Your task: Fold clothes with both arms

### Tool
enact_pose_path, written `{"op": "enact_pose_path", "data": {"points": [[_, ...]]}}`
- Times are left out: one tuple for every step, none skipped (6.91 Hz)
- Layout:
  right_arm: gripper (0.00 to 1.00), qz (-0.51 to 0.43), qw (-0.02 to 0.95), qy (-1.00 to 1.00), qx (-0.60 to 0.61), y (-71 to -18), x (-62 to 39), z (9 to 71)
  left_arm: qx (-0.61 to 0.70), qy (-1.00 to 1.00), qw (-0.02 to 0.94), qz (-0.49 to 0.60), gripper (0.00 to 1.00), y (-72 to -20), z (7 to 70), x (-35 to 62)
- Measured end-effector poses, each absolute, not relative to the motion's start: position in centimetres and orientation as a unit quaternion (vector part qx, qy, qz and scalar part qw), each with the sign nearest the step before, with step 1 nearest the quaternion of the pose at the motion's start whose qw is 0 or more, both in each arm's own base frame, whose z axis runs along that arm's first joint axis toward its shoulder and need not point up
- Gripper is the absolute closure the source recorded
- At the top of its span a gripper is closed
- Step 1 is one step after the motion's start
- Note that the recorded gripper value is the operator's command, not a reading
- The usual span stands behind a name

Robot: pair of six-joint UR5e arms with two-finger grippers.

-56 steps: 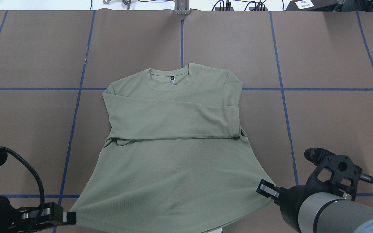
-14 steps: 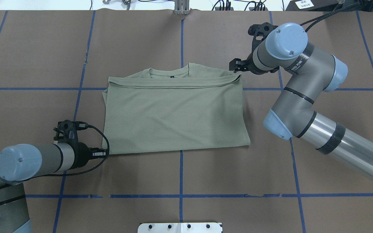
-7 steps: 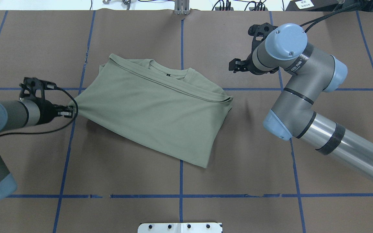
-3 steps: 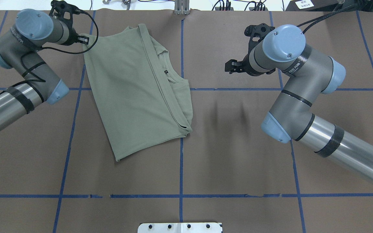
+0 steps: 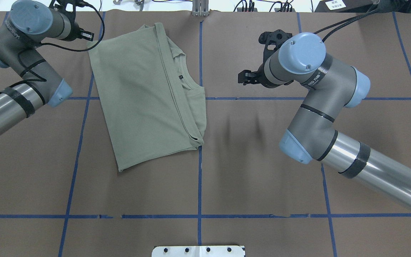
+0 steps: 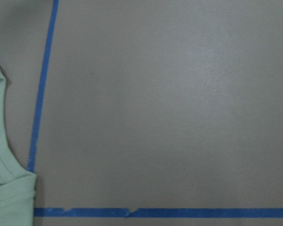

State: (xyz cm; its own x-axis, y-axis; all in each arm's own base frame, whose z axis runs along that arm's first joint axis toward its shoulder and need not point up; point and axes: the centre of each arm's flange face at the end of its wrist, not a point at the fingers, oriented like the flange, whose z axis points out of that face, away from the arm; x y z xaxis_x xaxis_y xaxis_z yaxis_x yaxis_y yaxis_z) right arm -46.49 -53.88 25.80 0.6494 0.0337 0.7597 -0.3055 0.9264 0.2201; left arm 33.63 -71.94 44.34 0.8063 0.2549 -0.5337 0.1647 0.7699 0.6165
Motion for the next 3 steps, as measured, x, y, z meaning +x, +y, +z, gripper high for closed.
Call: {"op": "enact_pose_path", "data": {"points": [[0.11,0.133,0.884,-0.417,0.164,-54.0,-49.6,22.8,0.344,0.326,0.88,0.032,0.0,-70.7,44.1,33.0],[0.21,0.171,0.876,-0.422,0.161,-54.4,-53.6,19.5,0.345,0.339,0.874,0.037,0.0,-69.5,44.0,32.5],[0.25,0.198,0.868,-0.426,0.162,-54.9,-57.8,16.7,0.347,0.346,0.871,0.039,0.0,-68.5,44.1,32.0]]}}
